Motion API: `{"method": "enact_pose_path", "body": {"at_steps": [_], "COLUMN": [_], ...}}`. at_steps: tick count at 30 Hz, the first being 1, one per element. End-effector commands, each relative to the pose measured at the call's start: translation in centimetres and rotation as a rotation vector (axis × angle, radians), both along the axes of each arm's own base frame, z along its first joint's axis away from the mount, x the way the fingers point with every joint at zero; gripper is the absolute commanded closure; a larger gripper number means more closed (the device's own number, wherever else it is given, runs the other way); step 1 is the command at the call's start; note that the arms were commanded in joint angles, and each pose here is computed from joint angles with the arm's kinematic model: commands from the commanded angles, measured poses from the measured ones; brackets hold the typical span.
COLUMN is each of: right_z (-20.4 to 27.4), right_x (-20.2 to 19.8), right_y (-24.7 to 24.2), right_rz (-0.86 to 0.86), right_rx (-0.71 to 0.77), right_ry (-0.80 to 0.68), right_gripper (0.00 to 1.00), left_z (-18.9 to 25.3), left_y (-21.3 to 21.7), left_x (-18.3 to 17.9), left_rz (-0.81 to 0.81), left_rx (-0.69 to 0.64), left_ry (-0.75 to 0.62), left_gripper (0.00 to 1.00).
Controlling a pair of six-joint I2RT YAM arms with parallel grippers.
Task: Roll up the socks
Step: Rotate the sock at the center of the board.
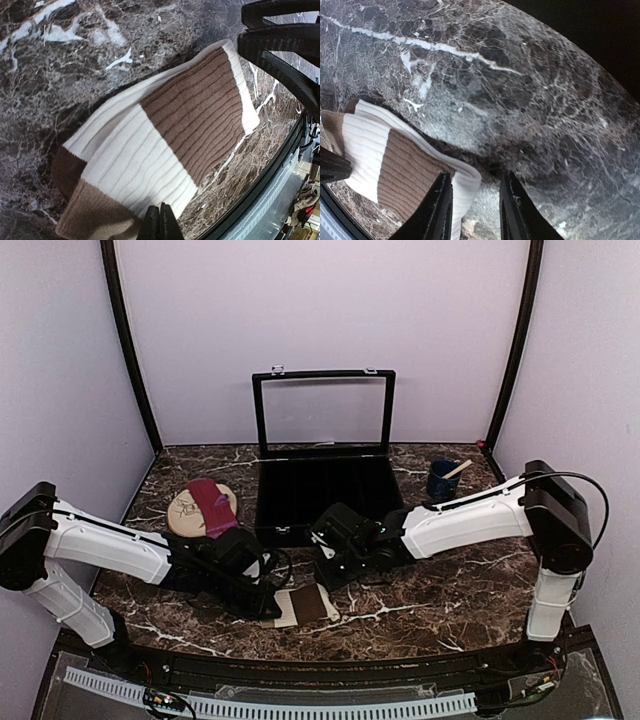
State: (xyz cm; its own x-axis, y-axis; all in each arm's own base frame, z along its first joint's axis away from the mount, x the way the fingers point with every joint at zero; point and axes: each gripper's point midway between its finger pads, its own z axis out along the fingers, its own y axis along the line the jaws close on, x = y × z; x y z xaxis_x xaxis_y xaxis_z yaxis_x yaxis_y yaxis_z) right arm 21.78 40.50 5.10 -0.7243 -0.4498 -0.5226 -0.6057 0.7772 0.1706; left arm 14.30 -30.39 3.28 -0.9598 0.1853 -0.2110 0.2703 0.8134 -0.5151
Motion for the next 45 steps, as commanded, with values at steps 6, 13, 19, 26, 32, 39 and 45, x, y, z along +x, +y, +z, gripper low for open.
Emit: {"method": "enact_pose_path", "body": {"at_steps": [6,13,19,26,32,39,45], "right_z": [-1.6,-3.2,-3.4,-3.2,-3.6,-3.5,-3.5], "right_x": [1.5,0.3,-1.4,-3.5,-5.5,-7.1,-8.0], "right_y": [1.4,-0.3,-2.3,-2.9,-3.2,-3.7,-3.3], "right_rz": [0.019,0.002,-0.031,-0.032,-0.031,-0.040,-0.033], "right_rx": [0.021,-0.010,0.005,0.002,-0.006,0.000,0.011], "right_ry": [0.039,0.097,0.150,0.177,0.199,0.220,0.229], "right_gripper": [0.70,0.70,0.70,0.70,0.70,0.70,0.70], "left_z": [-1.6,-2.4,-2.7,-2.8,-2.6,-2.6,-2.8], "left_y": [1.1,2.0,2.5,2.8,2.7,3.0,1.6], "left_x": [-1.0,-0.9,-0.3,1.0,2.6,4.5,5.4], "left_rz": [-0.021,-0.032,-0.042,-0.070,-0.084,-0.098,-0.144], "left_rx": [0.045,0.094,0.140,0.192,0.189,0.177,0.141], "left_ry": [0.023,0.004,-0.035,-0.085,-0.119,-0.146,-0.161], "left_gripper": [1.00,1.00,1.00,1.00,1.00,1.00,1.00]}}
